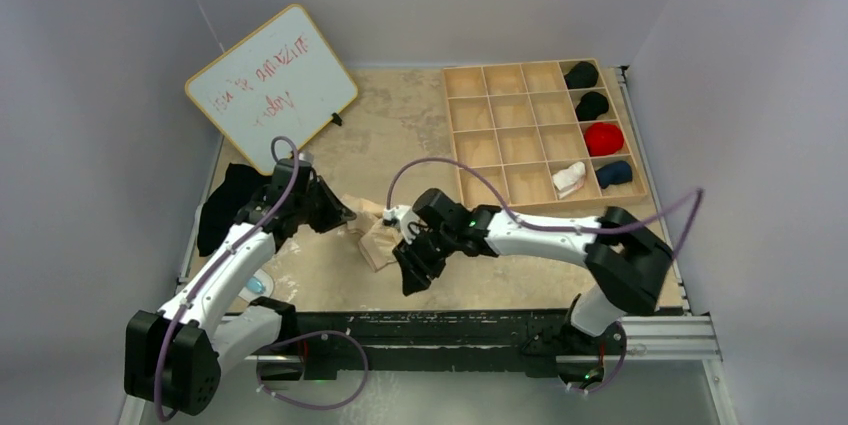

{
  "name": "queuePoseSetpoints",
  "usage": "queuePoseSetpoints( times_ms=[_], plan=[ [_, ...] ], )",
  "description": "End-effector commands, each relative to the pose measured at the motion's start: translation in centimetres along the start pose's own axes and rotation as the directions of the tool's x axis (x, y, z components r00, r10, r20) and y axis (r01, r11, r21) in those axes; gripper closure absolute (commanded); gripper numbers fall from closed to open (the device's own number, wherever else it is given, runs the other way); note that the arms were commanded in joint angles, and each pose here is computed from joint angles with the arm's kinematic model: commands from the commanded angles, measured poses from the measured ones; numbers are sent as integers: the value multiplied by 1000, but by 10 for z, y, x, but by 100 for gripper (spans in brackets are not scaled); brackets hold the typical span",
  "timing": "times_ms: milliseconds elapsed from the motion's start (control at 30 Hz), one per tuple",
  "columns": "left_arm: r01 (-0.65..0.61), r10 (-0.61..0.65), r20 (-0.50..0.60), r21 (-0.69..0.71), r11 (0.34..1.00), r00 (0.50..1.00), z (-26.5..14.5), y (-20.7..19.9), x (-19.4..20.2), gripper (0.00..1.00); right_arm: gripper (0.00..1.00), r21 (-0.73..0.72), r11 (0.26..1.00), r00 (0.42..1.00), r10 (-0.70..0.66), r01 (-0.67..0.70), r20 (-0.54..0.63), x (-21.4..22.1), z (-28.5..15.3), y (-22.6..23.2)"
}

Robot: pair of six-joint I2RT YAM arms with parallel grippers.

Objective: Roll the underwear
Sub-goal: Flatten out the underwear at the center of the board.

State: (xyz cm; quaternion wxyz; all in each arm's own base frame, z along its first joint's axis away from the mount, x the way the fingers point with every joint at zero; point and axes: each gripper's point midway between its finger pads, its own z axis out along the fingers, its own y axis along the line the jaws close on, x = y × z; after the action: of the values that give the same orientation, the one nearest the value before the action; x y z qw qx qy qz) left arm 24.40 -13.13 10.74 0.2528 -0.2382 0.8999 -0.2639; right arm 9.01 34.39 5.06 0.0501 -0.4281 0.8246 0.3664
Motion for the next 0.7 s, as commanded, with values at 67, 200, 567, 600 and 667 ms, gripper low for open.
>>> queuePoseSetpoints(
  times_ms=[67,200,567,600,667],
  plan=[
    [-48,47,10,41,998,999,-13,-14,-7,100,41,228,973,926,-111,29,360,-73,-62,-5],
    [-70,72,-10,130,989,997,-16,-29,-3,100,3,444,888,857,-137,-116,497,-96,-106,-35],
    [-154,176,-77,238,959,981,-14,-41,12,100,6,548,769,668,-600,329,441,-173,-117,-33],
    [-156,176,-73,220,963,982,-14,-39,9,100,8,546,748,648,-634,377,422,-176,-112,-35],
    [-158,171,-57,189,969,984,-16,-38,3,100,12,508,735,629,-664,449,404,-183,-102,-33]
  ],
)
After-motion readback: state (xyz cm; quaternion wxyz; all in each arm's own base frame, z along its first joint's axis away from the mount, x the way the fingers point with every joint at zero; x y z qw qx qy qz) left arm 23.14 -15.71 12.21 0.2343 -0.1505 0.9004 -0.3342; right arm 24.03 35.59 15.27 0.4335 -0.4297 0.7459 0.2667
